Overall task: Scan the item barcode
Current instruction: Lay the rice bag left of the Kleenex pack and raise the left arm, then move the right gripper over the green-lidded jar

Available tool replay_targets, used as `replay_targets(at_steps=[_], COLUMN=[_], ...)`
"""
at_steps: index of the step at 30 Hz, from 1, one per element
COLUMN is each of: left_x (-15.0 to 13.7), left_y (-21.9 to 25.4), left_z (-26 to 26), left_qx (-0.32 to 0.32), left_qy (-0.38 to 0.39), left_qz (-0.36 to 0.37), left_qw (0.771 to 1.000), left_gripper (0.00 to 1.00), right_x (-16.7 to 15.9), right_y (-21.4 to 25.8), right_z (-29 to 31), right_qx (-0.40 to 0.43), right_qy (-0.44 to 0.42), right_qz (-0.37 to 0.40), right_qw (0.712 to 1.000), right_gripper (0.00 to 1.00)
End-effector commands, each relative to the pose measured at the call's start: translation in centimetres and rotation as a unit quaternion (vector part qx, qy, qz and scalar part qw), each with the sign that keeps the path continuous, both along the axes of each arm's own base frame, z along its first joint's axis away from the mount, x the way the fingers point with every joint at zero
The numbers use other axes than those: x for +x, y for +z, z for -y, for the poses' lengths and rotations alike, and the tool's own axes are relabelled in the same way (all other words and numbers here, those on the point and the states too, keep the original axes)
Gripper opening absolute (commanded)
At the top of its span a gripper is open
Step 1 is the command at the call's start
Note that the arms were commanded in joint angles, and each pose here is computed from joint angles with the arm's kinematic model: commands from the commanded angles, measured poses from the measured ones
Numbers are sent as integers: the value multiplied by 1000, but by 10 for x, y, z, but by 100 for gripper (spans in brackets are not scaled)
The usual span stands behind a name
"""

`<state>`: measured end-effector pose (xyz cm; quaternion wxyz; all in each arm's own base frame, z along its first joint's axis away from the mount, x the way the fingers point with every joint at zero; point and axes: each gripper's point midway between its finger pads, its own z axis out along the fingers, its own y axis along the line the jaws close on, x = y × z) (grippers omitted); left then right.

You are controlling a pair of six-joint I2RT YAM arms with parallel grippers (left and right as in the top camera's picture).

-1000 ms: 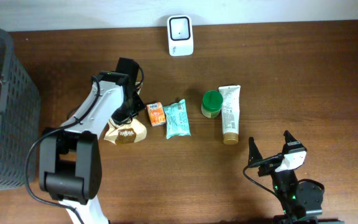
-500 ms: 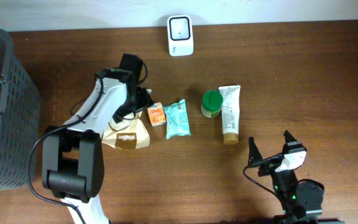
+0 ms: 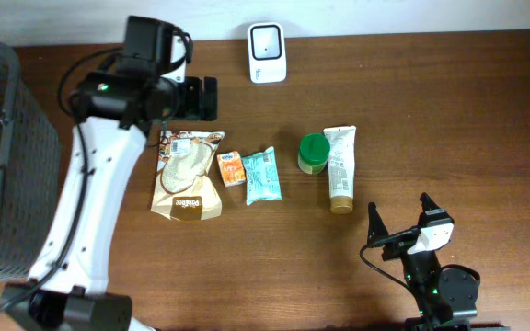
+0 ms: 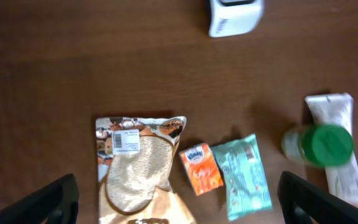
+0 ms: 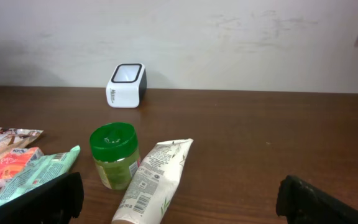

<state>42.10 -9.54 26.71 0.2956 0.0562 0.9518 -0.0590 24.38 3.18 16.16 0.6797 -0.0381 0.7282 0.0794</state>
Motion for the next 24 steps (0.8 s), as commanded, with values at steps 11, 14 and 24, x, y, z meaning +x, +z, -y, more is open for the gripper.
replay_targets(at_steps=[11, 14, 24], left_x=[1, 3, 3], left_y=[8, 7, 5], left_z=[-44, -54, -62], left_qx=[-47, -29, -10], left_qy=[-85, -72, -59], left_qz=[13, 13, 11], left_qw=[995, 997, 998], left_gripper=[99, 99, 99], right_x=[-6, -10, -12], right_y=[0, 2, 36], right_z=[-26, -36, -40], right_qx=[6, 10, 54], right_qy=[75, 106, 117], right_qz=[4, 6, -33], right_qw=[997, 994, 991], right_gripper=[98, 98, 98])
